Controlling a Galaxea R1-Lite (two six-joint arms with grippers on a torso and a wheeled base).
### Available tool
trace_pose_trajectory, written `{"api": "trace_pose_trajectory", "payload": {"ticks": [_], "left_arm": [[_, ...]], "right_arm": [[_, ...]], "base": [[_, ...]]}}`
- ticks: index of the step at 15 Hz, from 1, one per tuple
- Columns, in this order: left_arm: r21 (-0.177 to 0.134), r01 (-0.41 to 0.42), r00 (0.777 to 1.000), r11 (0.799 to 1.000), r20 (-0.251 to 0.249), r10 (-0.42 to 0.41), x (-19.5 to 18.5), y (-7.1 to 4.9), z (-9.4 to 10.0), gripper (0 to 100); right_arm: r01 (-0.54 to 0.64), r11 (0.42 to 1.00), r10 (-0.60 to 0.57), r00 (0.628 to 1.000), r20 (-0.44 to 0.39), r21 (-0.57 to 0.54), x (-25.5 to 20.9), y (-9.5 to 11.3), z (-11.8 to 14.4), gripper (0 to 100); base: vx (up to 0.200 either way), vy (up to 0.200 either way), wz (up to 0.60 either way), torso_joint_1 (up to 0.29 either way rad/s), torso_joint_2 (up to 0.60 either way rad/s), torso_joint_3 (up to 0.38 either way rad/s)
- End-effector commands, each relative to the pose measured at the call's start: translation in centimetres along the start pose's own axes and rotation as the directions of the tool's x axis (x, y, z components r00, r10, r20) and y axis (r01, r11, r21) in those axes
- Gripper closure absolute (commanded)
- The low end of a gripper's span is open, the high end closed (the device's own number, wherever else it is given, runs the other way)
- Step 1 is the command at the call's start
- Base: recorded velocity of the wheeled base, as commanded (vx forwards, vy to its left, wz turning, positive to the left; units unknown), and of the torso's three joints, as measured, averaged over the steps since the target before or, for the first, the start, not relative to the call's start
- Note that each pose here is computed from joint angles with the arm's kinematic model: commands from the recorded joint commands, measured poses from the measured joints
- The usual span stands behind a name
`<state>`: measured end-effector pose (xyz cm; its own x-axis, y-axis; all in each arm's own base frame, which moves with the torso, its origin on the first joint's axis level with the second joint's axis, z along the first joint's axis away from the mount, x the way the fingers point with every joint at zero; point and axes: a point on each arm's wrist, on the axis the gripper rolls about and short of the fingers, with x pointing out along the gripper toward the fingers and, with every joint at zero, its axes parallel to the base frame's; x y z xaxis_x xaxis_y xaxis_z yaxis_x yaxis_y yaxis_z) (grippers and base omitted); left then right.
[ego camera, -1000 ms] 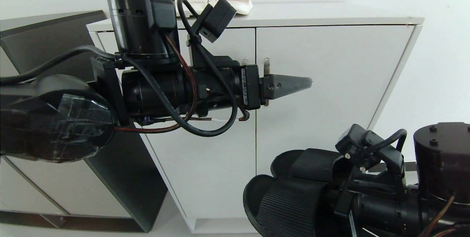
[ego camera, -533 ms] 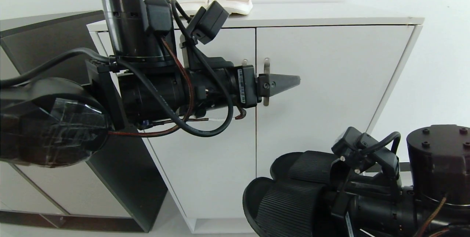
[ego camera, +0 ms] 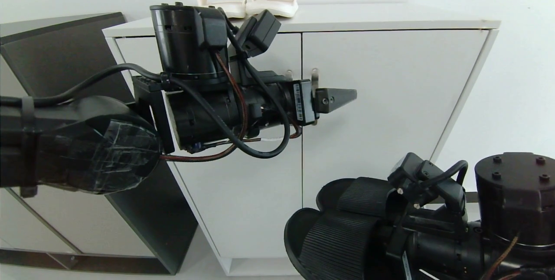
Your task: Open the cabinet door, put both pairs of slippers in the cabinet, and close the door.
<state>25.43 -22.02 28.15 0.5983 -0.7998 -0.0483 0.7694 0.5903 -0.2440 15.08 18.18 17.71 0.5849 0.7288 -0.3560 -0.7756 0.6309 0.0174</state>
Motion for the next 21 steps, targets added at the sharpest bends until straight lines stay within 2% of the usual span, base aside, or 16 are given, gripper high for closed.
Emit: {"api": "trace_pose_trajectory", "payload": {"ticks": [1, 11, 12, 15, 18, 21], "left_arm": [[-0.003, -0.007, 1.000, 1.000, -0.010, 0.007, 0.5, 0.2, -0.3, 0], [0.001, -0.008, 1.000, 1.000, 0.007, 0.008, 2.0, 0.4, 0.0, 0], [-0.001, -0.001, 1.000, 1.000, 0.005, 0.001, 2.1, 0.2, -0.1, 100], [0.001, 0.005, 1.000, 1.000, 0.002, -0.005, 1.8, 0.0, -0.1, 100], [0.004, 0.037, 0.999, 0.999, 0.005, -0.037, 0.7, -1.4, 0.1, 100], [0.016, 0.048, 0.999, 0.999, -0.004, -0.048, 0.1, -1.8, -0.2, 100]], "right_arm": [[-0.001, 1.000, 0.001, 1.000, -0.010, 0.000, 0.2, 0.0, -0.2, 100], [-0.021, 1.000, 0.021, 1.000, -0.014, -0.009, 0.1, 0.5, -0.4, 100], [-0.025, 1.000, 0.025, 1.000, -0.012, -0.010, 0.1, 0.6, -0.3, 100], [-0.062, 0.998, 0.062, 0.998, -0.007, -0.009, -0.1, 0.7, -0.2, 100], [-0.141, 0.990, 0.142, 0.990, 0.002, -0.009, -0.9, 0.8, -0.3, 100], [-0.185, 0.983, 0.185, 0.983, -0.001, -0.012, -1.2, 1.0, -0.5, 100]], "base": [[0.000, 0.000, 0.00, 0.000, 0.00, 0.000], [0.000, 0.000, 0.00, 0.000, 0.00, 0.000], [0.000, 0.000, 0.00, 0.000, 0.00, 0.000], [0.000, 0.000, 0.00, 0.000, 0.00, 0.000], [0.000, 0.000, 0.00, 0.000, 0.00, 0.000], [0.000, 0.000, 0.00, 0.000, 0.00, 0.000]]}}
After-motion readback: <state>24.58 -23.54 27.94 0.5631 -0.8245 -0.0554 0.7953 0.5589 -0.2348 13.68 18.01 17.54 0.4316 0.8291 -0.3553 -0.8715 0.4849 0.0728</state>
